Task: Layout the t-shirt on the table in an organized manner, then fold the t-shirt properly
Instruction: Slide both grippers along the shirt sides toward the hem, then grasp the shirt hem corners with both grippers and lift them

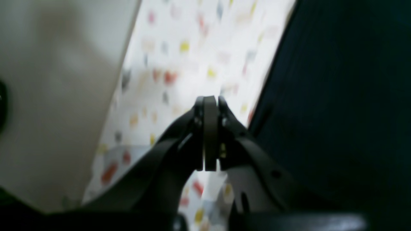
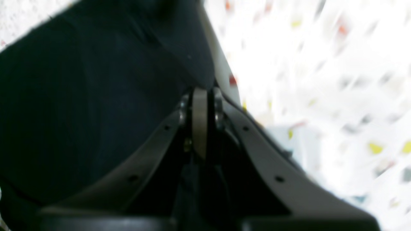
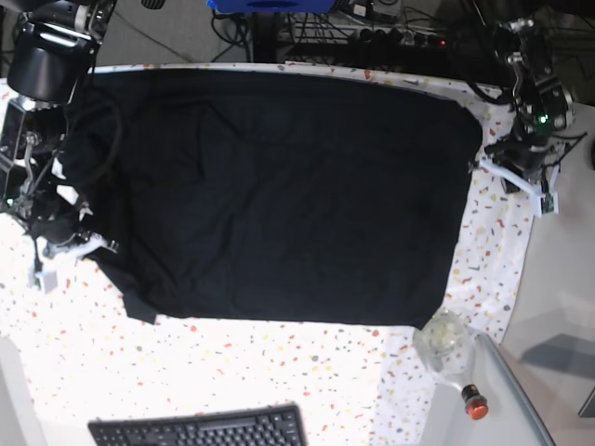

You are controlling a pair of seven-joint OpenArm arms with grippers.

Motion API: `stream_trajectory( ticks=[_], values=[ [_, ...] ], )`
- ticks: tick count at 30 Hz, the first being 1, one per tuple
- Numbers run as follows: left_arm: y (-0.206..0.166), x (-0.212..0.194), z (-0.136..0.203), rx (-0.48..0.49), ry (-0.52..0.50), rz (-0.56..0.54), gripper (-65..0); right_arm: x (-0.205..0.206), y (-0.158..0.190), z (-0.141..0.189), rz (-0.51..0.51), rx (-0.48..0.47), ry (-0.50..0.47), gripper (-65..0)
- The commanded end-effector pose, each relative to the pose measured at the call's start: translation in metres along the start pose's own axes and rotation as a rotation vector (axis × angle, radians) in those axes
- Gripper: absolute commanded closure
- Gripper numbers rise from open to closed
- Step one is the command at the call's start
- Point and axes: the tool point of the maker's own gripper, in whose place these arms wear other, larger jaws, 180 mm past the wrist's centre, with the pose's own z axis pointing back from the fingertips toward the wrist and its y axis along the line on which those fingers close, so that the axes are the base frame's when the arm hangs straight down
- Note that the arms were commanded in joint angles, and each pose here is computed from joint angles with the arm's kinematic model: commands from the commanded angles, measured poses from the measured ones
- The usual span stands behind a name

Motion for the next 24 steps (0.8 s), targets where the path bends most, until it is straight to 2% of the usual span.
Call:
stream_trajectory(
  ticks=[1, 2, 3, 7, 9, 10, 12, 17, 21, 24],
  values=[
    [0.005, 0.028, -0.001, 0.004, -0.066, -0.028, 0.0, 0.019, 0.004, 0.006, 0.021, 0.015, -0.056, 0.0],
    [-0.003, 0.035, -0.006, -0.015, -0.073, -0.041, 0.0, 0.022, 0.005, 0.008, 0.027, 0.015, -0.065, 0.0],
    [-0.007, 0.04, -0.011, -0.029, -0.074, -0.051, -3.9, 0.023, 0.006, 0.009, 0.03, 0.015, -0.069, 0.0],
    [-0.027, 0.054, -0.044, -0.081, -0.04, -0.04, -40.6, 0.019, 0.003, 0.009, 0.028, 0.01, -0.062, 0.0],
    [-0.034, 0.061, -0.062, -0.098, -0.019, -0.004, -54.5, 0.018, 0.002, 0.01, 0.029, 0.008, -0.06, 0.0],
    [-0.037, 0.065, -0.07, -0.105, -0.007, 0.017, -58.9, 0.018, 0.002, 0.01, 0.029, 0.008, -0.059, 0.0],
    [-0.043, 0.072, -0.081, -0.119, 0.009, 0.04, -61.2, 0.018, 0.001, 0.01, 0.032, 0.006, -0.059, 0.0],
    [-0.059, 0.094, -0.1, -0.154, 0.029, 0.093, -59.9, 0.018, 0.0, 0.01, 0.033, 0.005, -0.059, 0.0],
    [-0.09, 0.086, -0.111, -0.209, 0.099, 0.027, -59.9, 0.018, 0.0, 0.01, 0.033, 0.005, -0.059, 0.0],
    [-0.104, 0.077, -0.116, -0.229, 0.101, -0.025, -59.9, 0.018, 0.001, 0.01, 0.032, 0.006, -0.059, 0.0]
  ],
)
